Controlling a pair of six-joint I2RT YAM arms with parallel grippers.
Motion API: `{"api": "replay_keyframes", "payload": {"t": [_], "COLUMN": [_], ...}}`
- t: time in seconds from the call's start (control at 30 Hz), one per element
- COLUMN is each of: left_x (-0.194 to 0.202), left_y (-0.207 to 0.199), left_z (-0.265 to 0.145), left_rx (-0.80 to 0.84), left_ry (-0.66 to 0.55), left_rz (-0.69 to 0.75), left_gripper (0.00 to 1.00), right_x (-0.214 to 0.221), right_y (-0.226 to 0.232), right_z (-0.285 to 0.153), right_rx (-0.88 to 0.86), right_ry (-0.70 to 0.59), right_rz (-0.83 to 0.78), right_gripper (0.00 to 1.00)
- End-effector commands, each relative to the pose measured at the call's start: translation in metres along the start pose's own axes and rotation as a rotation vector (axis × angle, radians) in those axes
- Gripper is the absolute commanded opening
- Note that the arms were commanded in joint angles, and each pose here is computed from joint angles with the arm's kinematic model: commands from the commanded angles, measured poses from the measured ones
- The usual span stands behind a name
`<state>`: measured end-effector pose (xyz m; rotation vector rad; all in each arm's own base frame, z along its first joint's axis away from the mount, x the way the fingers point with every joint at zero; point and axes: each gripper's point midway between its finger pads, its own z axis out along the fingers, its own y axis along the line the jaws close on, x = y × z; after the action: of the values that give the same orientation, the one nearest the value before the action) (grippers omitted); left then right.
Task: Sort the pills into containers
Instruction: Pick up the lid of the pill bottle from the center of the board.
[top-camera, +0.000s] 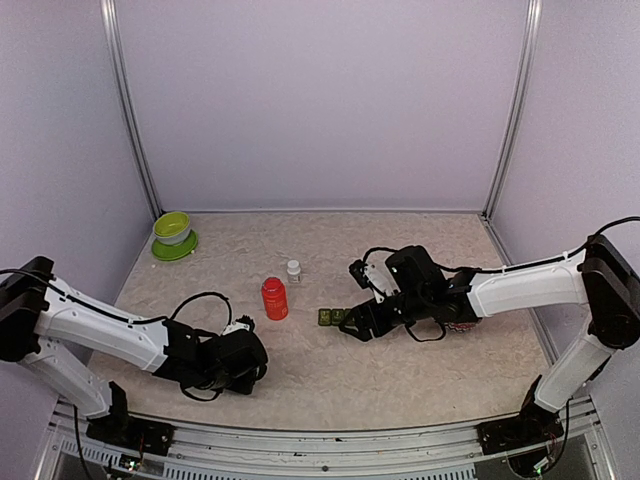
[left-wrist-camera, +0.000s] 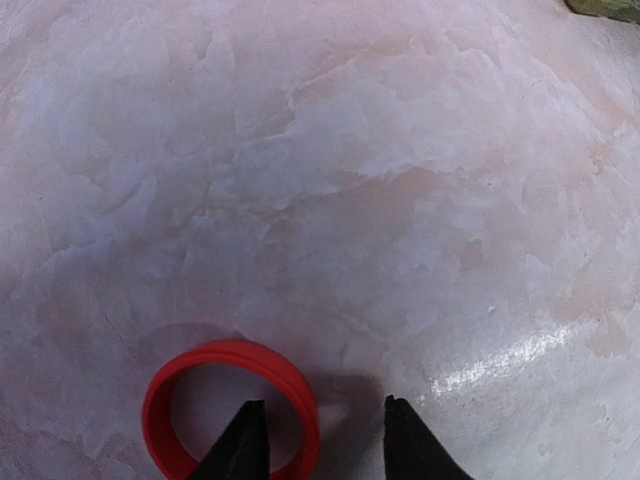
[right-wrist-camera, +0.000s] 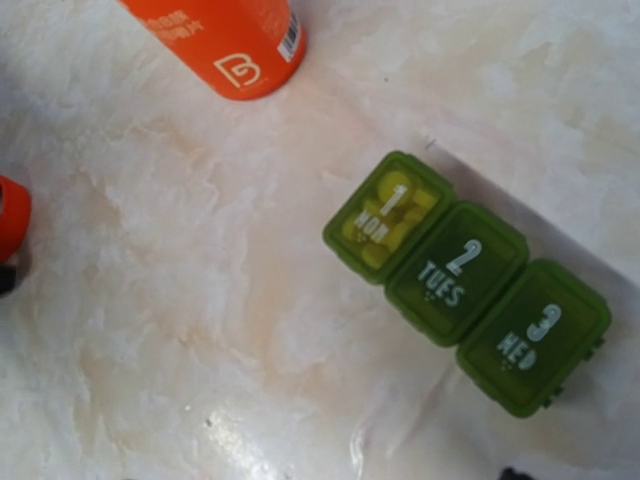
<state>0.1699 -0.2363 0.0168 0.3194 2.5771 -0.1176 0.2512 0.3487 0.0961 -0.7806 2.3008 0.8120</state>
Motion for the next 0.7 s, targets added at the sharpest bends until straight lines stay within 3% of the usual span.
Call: {"api": "replay_keyframes", "payload": {"t": [0.0,0.2,0.37,0.67], "left_x": [0.009,0.01,-0.003,-0.036], "left_y": [0.004,0.0,-0.043,-0.119], "left_z": [0.006,0.007,-0.012,-0.105], "left_rx": [-0.034,-0.007,0.219,0.731], "left_ry": [0.024,0.027,0.007,-0.099], "left_rz": [0.012,0.012,0.067,0.223], "left_gripper": [0.29,0.0,0.0,0.0], "right_x": [-0.017,-0.022,-0.026,-0.008], "right_y": [0.014,0.019,0.042,0.128], "right_z": [-0.007,-0.009,-0.013,-0.032], "right_rx": [-0.034,-0.054,-0.148,-0.365], "right_ry": [-0.043,-0.052,-0.068,-0.12], "right_rz": [-0.027,-0.051,-0.188,-0.633], "right_gripper": [0.76,0.76,0.76,0.79]}}
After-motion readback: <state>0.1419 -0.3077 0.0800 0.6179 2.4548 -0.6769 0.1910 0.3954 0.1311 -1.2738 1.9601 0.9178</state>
